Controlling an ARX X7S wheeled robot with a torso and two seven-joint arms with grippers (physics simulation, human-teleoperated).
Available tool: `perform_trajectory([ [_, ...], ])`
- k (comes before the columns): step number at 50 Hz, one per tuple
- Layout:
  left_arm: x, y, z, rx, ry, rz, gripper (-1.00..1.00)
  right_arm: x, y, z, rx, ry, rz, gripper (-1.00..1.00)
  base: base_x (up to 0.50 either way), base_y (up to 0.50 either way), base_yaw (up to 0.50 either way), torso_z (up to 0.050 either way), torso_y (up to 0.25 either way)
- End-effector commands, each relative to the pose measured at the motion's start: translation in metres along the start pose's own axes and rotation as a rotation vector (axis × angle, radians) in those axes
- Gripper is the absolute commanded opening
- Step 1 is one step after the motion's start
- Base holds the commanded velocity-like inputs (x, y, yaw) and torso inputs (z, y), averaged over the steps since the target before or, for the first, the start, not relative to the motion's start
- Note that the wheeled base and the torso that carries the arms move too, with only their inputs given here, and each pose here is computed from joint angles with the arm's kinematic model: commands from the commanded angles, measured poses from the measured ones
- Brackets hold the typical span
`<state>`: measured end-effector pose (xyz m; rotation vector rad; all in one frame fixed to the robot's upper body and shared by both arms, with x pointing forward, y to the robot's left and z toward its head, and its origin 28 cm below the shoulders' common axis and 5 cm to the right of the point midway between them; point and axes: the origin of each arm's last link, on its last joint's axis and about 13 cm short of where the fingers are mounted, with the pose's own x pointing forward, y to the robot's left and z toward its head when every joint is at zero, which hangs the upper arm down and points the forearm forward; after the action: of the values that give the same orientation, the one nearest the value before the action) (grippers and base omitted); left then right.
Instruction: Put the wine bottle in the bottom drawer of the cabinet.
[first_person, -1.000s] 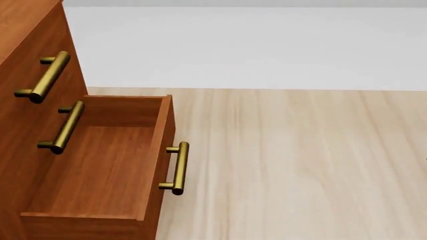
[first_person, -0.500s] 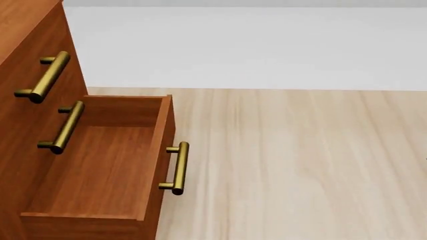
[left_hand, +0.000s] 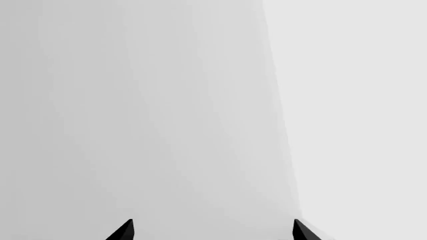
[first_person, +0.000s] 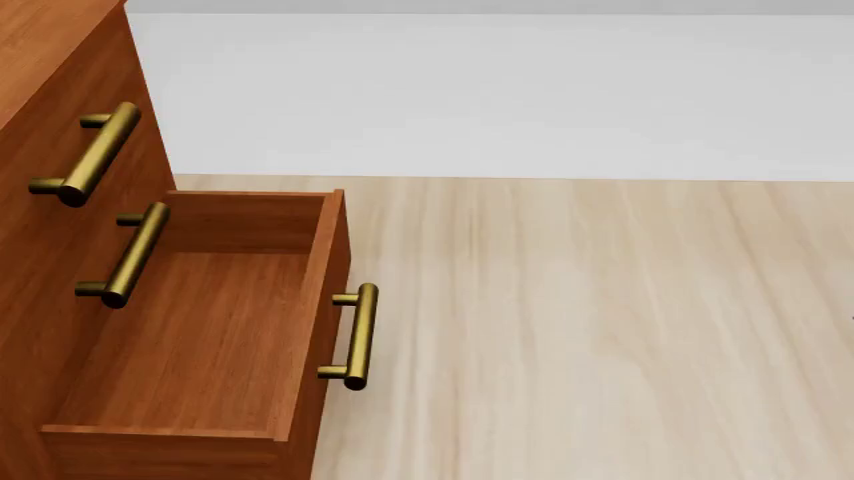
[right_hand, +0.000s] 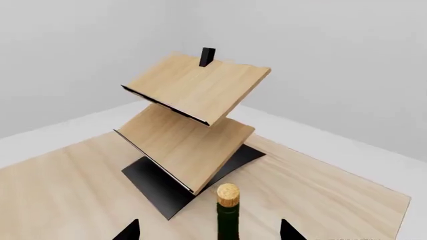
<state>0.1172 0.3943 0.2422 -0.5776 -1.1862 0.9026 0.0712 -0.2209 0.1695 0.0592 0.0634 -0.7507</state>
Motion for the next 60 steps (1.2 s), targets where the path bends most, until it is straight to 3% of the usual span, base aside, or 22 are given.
perform_trajectory([
  [1,-0.001,0.001,-0.002,0.002,0.004,-0.005,1.00,0.011,0.002,-0.008,-0.045,0.036,-0.007,1.00,0.00,0.00,0.00,0.000,0.000],
  [33,-0.001,-0.001,0.002,-0.002,0.003,-0.008,1.00,0.049,0.006,-0.041,-0.059,0.146,-0.061,1.00,0.00,0.00,0.00,0.000,0.000],
  [60,-0.001,-0.001,0.003,-0.005,0.000,-0.017,1.00,0.073,0.011,-0.045,-0.101,0.164,-0.099,1.00,0.00,0.00,0.00,0.000,0.000],
])
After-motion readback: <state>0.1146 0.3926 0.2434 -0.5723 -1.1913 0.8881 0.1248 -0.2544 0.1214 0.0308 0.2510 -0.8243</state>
